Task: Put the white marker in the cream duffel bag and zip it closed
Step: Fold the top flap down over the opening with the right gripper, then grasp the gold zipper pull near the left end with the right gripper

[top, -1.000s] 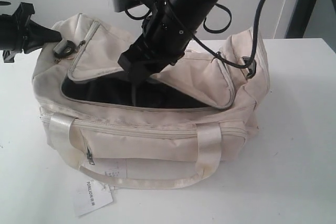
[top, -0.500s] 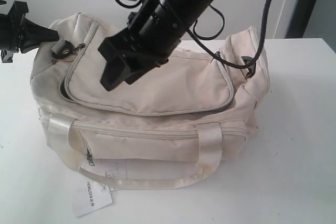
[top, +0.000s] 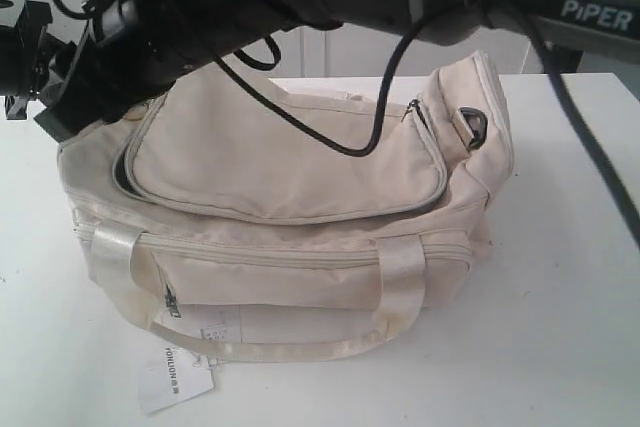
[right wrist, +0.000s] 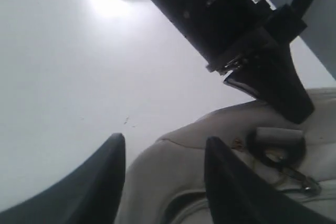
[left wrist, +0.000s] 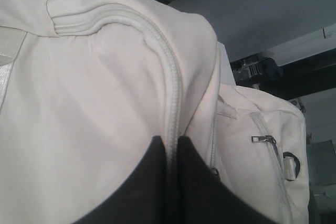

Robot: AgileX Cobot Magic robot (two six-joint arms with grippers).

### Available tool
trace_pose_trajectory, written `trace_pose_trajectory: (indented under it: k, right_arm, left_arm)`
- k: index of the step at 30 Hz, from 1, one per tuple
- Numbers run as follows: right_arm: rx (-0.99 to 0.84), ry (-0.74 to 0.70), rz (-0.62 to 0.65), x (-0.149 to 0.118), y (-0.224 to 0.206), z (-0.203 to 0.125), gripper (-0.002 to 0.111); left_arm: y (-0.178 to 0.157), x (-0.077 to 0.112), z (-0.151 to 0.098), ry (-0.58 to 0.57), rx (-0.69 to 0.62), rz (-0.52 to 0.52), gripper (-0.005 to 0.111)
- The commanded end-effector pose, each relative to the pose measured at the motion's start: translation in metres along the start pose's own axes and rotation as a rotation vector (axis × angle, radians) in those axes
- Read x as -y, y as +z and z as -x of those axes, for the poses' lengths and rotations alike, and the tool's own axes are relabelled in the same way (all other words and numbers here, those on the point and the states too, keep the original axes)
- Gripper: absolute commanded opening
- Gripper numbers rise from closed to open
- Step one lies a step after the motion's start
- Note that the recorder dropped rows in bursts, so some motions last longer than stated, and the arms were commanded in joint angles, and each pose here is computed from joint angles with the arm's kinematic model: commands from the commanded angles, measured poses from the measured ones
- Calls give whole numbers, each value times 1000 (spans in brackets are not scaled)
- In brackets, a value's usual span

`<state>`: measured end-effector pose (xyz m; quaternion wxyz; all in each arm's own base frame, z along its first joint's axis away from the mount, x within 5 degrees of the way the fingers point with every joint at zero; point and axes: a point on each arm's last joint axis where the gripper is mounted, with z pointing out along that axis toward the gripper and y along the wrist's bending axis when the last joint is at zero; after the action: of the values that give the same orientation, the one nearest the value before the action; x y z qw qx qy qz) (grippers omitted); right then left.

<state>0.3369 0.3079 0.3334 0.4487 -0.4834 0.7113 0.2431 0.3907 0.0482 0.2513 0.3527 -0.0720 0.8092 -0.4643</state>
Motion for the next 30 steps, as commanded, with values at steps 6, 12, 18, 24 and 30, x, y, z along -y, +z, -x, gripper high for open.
trace_pose_trajectory:
  k: [6,12,18,24,30]
  right_arm:
    - [-175,-77,-222,33,47,-22,51]
    - [-224,-187,-243,42,73,-39,53]
    - [-184,-222,-286,49,88,-49,53]
    - [-222,-259,-291,51,93,-57,37]
    - [-259,-282,-288,51,89,-57,0]
  left_arm:
    - [-3,9,3,2,15,-63,0]
    - [-3,9,3,2,11,-69,0]
    - [-3,12,1,3,-7,-97,0]
    - [-3,12,1,8,-7,-97,0]
    - [-3,12,1,12,-8,-98,0]
